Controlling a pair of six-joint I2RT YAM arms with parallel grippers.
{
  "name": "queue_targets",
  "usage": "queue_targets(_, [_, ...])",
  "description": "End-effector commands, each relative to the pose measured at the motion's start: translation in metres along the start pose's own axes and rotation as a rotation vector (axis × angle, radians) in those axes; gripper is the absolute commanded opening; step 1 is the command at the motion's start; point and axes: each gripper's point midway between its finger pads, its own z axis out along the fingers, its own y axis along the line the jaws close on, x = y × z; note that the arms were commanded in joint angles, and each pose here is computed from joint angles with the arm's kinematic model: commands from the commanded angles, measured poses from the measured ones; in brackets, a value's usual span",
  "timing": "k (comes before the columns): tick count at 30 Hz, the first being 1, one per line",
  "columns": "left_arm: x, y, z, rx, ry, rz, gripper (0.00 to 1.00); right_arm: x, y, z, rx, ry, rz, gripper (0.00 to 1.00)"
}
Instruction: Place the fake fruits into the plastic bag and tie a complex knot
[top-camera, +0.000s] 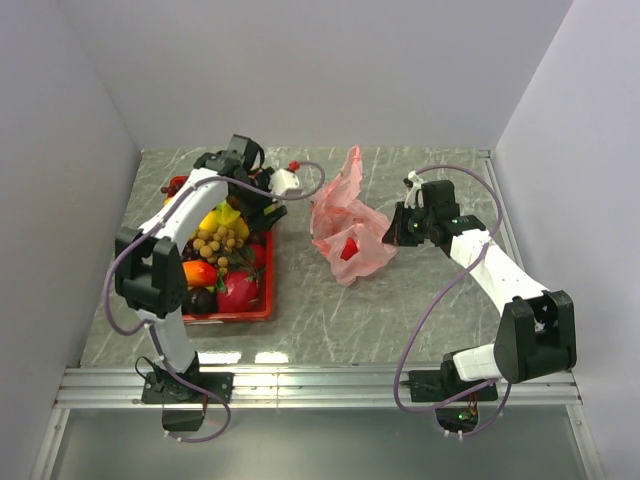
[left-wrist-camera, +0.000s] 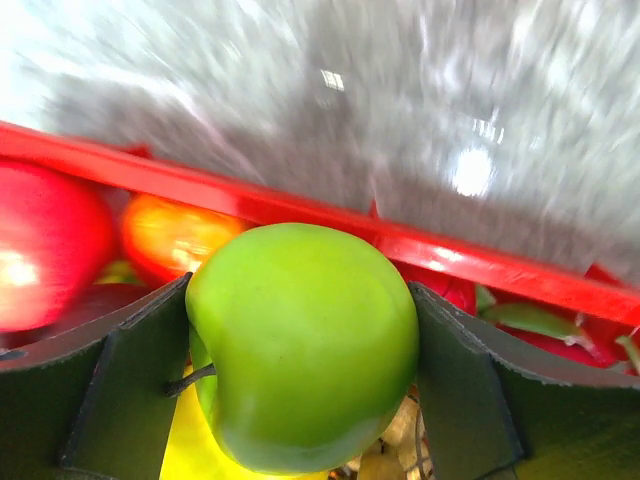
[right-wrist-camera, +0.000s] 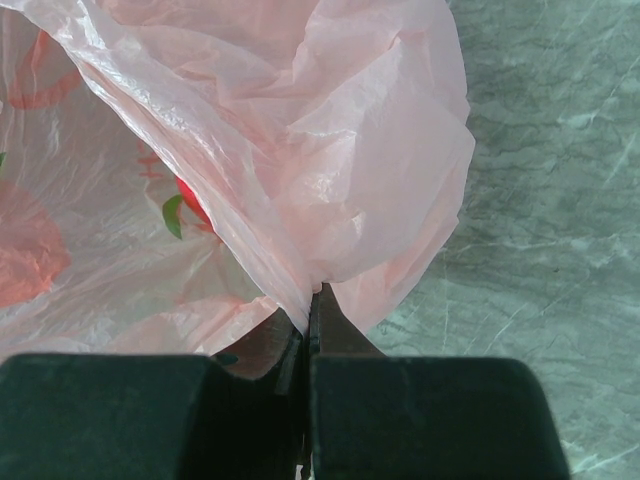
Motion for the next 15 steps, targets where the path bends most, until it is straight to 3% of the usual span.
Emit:
queue_targets(1, [-0.076,0.005,-0.068,-0.076,-0.298,-0.017,0.48,-0.010,0.003,-0.005,-0.010,-0.032,-0.021,0.00])
queue_targets(5, [-0.147,-0.012,-0.089,-0.037,-0.522,-0.074,0.48,-0.005,0.000,-0.002,-0.005,-0.022,-0.004,0.00])
queue_targets(9, [-0.205,-0.037,-0.066,0.065,-0.615,-0.141,0.48,-0.008,0.002,-0.001,-0.013,-0.029,0.001,0.00])
queue_targets(10, [-0.213,-0.043,-0.060,0.098,-0.630,-0.205,0.49,-0.010,0.003,-0.001,-0.020,-0.034,0.001,0.00])
queue_targets(15, [-0.247,-0.072,-0.015,0.200,-0.619,-0.256,0.56,-0.019,0.002,-0.002,-0.015,-0.051,0.002,0.00])
